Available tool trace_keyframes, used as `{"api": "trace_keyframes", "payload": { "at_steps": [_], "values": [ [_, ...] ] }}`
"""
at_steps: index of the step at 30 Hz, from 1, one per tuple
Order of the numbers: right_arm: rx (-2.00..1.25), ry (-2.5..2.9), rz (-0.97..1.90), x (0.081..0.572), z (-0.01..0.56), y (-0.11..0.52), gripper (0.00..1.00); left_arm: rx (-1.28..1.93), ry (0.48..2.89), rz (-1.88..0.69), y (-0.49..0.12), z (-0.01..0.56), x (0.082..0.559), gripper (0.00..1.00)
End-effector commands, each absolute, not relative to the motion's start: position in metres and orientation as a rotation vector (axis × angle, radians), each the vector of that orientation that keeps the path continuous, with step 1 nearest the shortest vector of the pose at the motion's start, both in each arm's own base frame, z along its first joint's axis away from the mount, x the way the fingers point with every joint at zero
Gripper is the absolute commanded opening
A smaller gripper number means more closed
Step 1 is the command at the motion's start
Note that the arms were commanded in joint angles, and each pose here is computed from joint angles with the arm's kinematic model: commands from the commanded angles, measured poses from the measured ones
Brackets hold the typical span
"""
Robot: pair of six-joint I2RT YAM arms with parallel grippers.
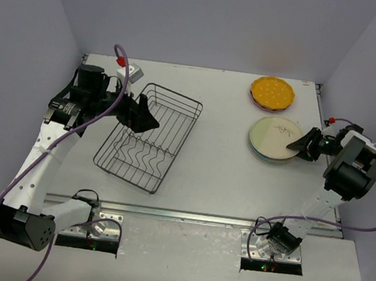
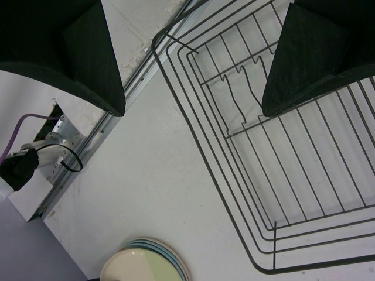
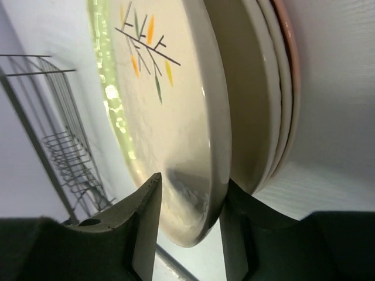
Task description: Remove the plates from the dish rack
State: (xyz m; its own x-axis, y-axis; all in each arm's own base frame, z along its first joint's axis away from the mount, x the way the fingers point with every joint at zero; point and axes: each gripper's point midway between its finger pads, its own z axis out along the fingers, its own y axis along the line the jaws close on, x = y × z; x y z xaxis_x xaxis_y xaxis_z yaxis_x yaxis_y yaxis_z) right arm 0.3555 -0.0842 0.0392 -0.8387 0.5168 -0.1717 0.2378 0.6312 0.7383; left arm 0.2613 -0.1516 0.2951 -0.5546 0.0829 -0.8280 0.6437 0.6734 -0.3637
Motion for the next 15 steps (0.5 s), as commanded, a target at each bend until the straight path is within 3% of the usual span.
{"api": "trace_keyframes", "payload": {
  "at_steps": [1,2,6,10,15],
  "values": [
    [0.457,2.572,0.895,0.363,0.042,-0.086,0.48,0.577,1.998,-0.826,-0.149,0.306,0.260,1.00],
    [0.442,2.571,0.886,0.363,0.042,-0.086,0.49,0.577,1.997,-0.825,-0.149,0.307,0.259,1.00],
    [0.335,2.649,0.734,0.359,0.037,-0.089,0.69,0.566,1.999,-0.796,-0.146,0.308,0.260,1.00],
    [0.267,2.660,0.634,0.358,0.044,-0.090,0.83,0.552,1.999,-0.765,-0.142,0.309,0.262,1.00],
    [0.211,2.677,0.536,0.356,0.054,-0.096,0.94,0.505,2.015,-0.700,-0.134,0.309,0.270,1.00]
  ]
}}
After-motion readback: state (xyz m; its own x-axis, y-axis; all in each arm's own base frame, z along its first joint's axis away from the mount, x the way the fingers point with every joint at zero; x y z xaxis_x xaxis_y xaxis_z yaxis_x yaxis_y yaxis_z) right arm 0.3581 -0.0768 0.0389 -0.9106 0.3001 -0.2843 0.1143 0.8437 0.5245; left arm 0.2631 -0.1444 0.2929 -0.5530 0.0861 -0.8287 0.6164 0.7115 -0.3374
